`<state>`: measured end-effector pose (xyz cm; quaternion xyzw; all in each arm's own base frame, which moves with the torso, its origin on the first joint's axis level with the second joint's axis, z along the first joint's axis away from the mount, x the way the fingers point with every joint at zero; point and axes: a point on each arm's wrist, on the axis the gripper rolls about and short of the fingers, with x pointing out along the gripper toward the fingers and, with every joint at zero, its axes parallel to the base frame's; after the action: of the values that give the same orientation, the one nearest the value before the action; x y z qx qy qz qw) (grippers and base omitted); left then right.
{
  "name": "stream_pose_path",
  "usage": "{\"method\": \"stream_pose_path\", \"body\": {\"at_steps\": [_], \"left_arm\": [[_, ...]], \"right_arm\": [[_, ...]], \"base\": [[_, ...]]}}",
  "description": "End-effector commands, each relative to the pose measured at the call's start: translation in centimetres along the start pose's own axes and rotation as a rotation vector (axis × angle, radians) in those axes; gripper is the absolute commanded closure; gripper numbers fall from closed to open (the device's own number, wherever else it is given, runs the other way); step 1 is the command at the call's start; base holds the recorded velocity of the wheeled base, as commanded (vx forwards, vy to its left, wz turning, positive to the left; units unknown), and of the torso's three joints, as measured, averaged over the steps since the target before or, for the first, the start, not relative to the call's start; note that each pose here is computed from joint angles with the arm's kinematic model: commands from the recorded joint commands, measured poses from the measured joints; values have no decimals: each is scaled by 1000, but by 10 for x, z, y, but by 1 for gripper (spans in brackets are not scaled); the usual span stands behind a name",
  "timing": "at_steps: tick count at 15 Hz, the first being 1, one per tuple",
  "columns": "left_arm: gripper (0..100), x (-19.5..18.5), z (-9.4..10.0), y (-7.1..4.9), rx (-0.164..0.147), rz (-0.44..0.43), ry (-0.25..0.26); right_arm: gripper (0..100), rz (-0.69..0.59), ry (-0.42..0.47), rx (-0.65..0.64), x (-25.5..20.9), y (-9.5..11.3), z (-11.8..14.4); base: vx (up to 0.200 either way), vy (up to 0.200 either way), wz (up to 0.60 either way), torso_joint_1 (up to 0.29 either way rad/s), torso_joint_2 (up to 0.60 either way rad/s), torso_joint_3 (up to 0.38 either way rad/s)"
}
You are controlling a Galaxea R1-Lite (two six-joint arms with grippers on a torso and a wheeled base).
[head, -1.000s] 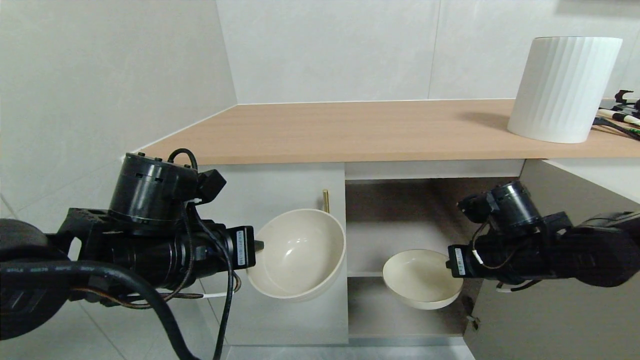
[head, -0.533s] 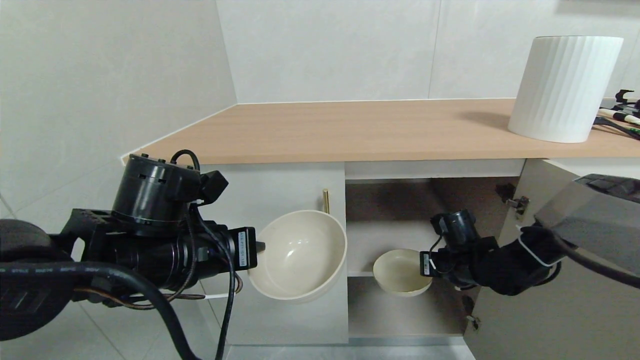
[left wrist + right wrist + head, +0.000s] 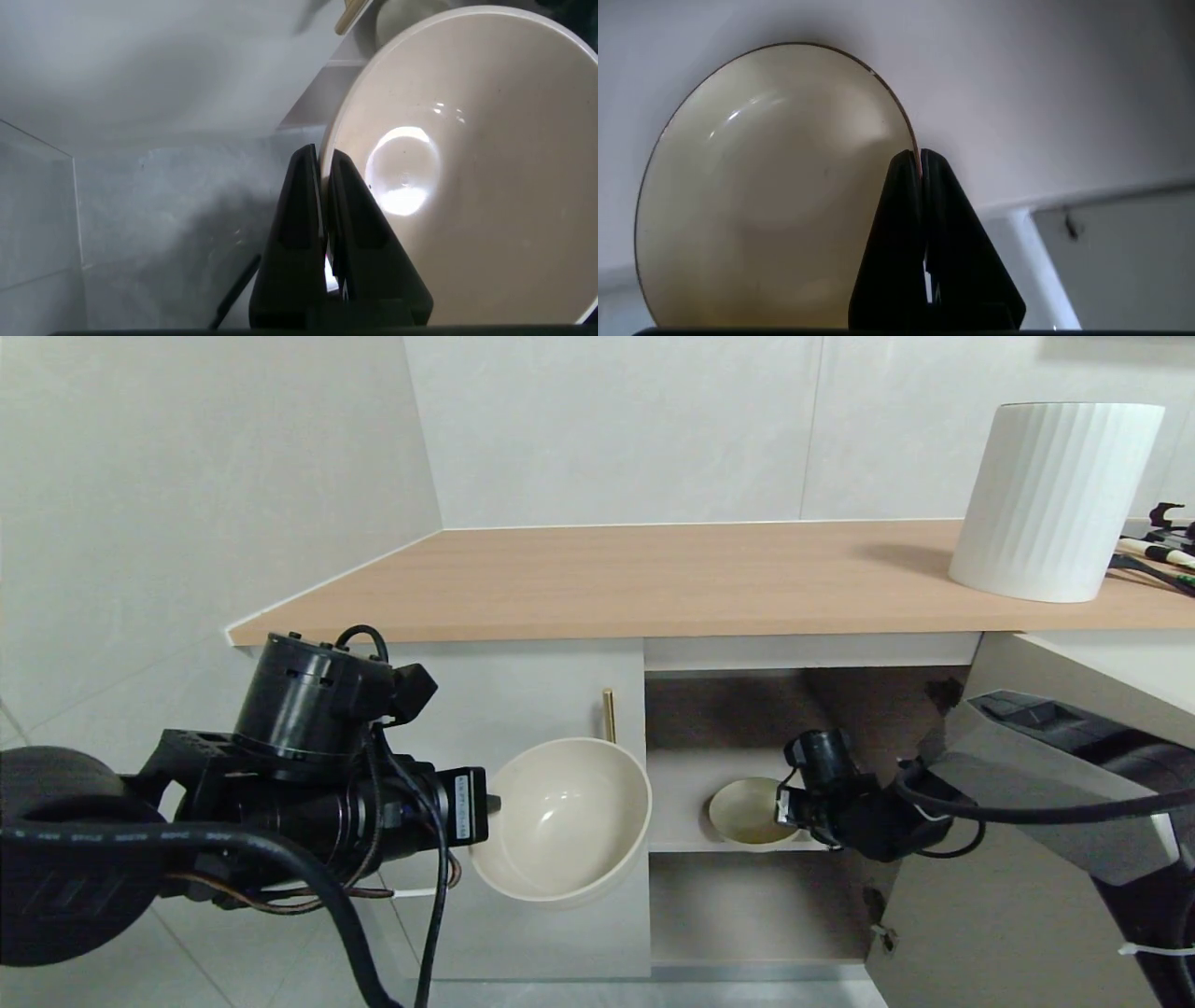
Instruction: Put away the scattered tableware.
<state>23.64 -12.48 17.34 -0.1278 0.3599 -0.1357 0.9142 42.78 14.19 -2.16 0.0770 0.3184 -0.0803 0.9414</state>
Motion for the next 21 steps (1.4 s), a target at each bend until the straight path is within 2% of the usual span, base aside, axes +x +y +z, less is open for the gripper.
{"method": "stream_pose_path", "body": {"at_steps": [1,14,15,19,21], "left_arm": [[100,3,-1,0,1,3,7],[100,4,-3,-2,7,2,16],[100,4,-3,-2,7,2,16],[100,6,-3,-2,8,3,19],[100,18,1,-8,19,-17,-2]], "right_arm": [[100,-42,-3,8,23,-4,-7],[100,-105,-117,75,45,5,7],[0,-109,-120,79,46,5,7],[0,-98,-143,120,34,7,18],[0,-46,-129,99,-30,11,34]], "base": [[0,0,0,0,0,0],[0,0,0,0,0,0],[0,0,0,0,0,0],[0,0,0,0,0,0],[0,0,0,0,0,0]]}}
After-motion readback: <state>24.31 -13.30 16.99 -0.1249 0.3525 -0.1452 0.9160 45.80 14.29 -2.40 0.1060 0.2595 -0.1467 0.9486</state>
